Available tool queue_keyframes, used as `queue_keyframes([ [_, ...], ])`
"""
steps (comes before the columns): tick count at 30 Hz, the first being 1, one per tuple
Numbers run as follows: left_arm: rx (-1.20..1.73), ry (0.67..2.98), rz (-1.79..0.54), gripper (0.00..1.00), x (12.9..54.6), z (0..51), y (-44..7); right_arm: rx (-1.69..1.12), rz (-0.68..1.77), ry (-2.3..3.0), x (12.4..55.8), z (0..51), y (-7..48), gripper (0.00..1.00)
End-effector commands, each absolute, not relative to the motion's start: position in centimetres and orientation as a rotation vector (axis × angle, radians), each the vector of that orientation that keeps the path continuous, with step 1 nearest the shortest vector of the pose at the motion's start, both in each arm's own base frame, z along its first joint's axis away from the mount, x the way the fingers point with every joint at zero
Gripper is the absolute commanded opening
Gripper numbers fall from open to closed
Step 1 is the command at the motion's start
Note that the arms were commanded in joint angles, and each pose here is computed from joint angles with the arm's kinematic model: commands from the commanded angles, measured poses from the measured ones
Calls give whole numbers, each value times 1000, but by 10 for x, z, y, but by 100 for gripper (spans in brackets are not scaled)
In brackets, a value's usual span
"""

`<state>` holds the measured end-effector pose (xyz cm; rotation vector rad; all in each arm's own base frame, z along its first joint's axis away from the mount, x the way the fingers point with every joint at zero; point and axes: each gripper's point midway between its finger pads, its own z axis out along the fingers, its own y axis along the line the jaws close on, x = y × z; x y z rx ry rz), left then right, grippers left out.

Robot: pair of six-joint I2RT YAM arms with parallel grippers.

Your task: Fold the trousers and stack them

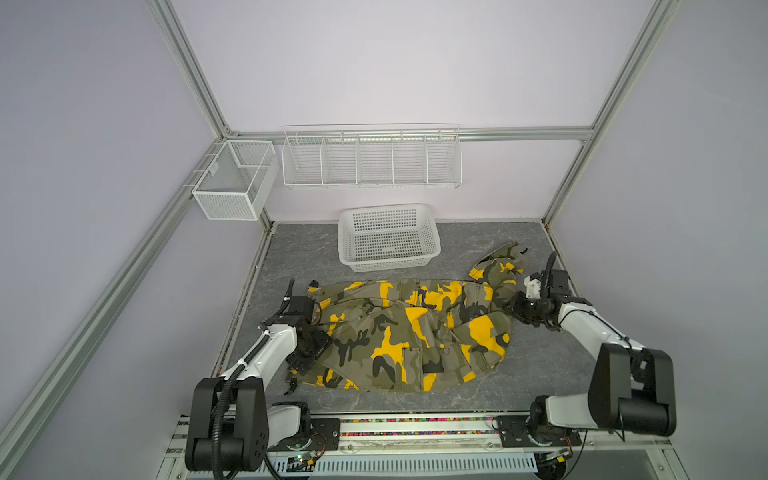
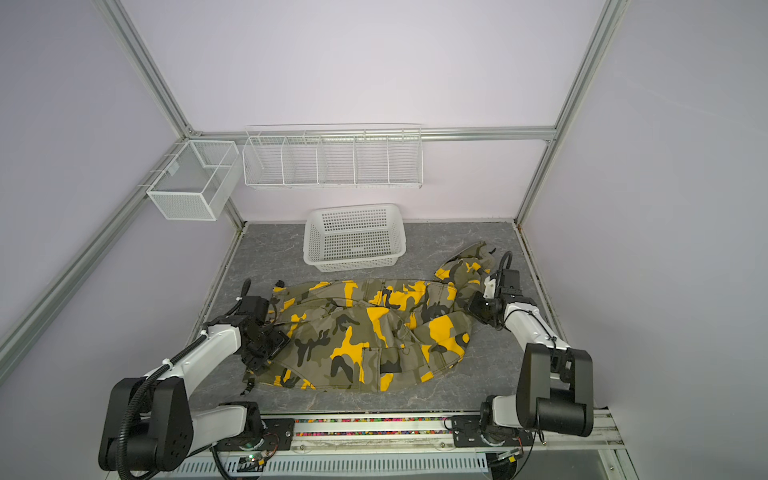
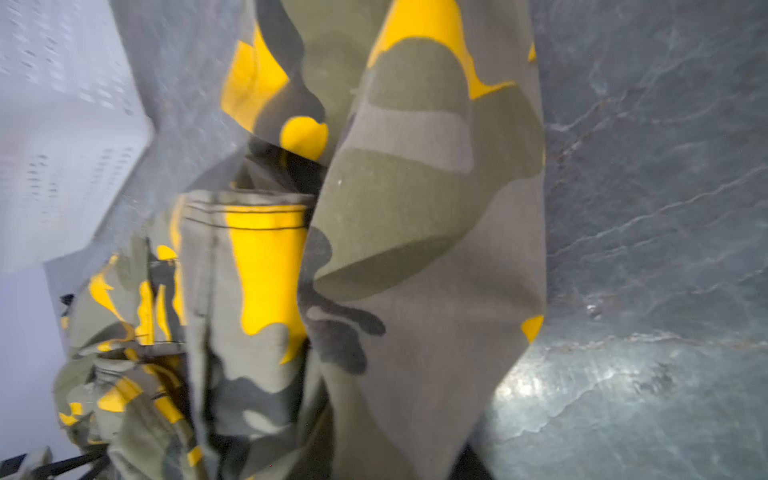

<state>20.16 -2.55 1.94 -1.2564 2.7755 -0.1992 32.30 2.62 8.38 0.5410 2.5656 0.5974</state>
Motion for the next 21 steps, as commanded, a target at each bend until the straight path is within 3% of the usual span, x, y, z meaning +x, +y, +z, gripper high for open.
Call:
queue_keyframes([
  [1,-1254,2762,-31,66,199,0,4,472,584,2490,328,123,33,11],
  [6,-1239,2746,7,64,210,9,20,463,544,2442,312,160,53,7],
  [12,-1239,2747,-9,62,228,10,39,624,293,2410,269,212,62,7],
  [15,-1192,2750,67,62,236,17,53,551,143,2375,258,245,71,8],
  [18,-1180,2744,97,62,244,22,64,448,-24,2339,266,268,85,10],
  [21,-1168,2743,150,62,248,24,74,386,-144,2413,284,246,104,17],
])
